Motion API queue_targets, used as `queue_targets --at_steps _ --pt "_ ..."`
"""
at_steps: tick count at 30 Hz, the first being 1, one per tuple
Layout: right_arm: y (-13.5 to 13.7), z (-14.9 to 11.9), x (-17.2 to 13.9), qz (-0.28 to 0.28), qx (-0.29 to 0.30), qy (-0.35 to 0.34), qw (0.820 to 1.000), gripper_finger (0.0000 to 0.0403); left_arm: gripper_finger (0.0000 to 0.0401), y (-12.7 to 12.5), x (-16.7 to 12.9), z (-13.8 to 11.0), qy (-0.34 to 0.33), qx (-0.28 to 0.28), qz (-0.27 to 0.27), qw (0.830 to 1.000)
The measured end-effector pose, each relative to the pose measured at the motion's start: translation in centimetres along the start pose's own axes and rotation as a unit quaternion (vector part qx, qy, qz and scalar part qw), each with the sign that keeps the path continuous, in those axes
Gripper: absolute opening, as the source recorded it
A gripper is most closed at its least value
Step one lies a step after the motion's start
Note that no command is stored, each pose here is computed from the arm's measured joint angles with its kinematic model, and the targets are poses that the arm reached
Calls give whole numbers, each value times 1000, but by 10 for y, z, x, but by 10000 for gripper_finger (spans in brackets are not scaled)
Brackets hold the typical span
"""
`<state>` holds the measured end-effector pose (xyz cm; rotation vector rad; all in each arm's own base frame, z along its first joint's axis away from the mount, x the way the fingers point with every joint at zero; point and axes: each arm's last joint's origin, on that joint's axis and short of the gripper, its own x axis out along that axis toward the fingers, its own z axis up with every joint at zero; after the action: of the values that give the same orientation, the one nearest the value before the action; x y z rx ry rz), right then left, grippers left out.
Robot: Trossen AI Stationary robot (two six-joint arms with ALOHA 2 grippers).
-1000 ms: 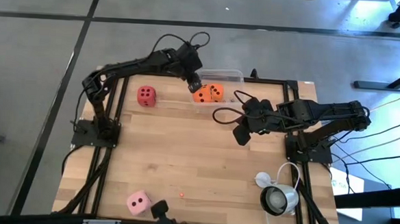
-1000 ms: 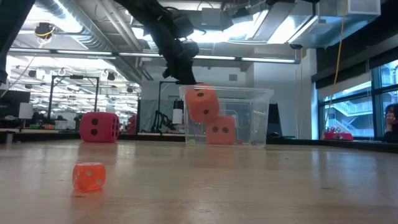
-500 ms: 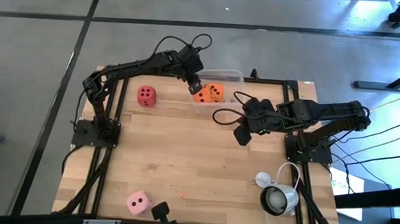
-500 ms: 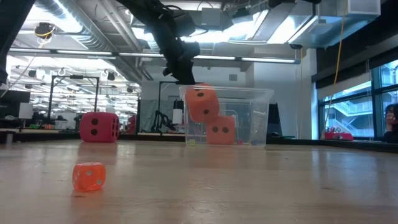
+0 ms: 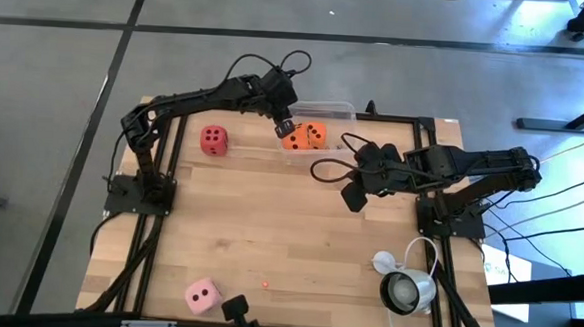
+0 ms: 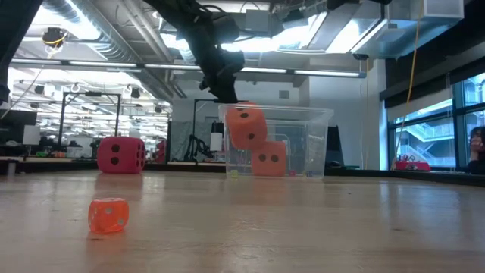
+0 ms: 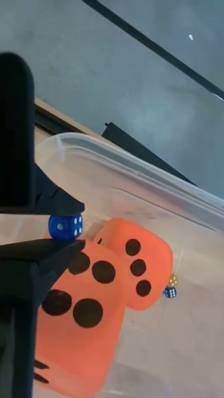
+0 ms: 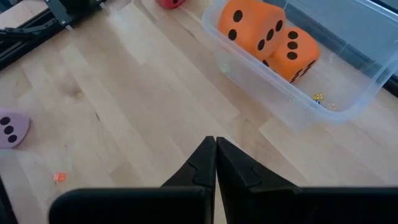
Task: Pick & Place Dice
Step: Put the small blue dice into the transparent bin, then put the large pink dice into the transparent bin
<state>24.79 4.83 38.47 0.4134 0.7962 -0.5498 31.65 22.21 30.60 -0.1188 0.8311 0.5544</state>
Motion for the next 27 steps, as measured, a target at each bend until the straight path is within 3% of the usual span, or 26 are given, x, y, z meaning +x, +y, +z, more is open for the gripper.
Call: queue_targets --at_steps 19,27 --pt "-1 1 0 -4 21 -4 1000 13 144 -23 -2 13 -56 40 -18 997" --pt "1 1 3 -6 19 -1 1000 13 172 -27 -4 14 -63 -1 -35 997"
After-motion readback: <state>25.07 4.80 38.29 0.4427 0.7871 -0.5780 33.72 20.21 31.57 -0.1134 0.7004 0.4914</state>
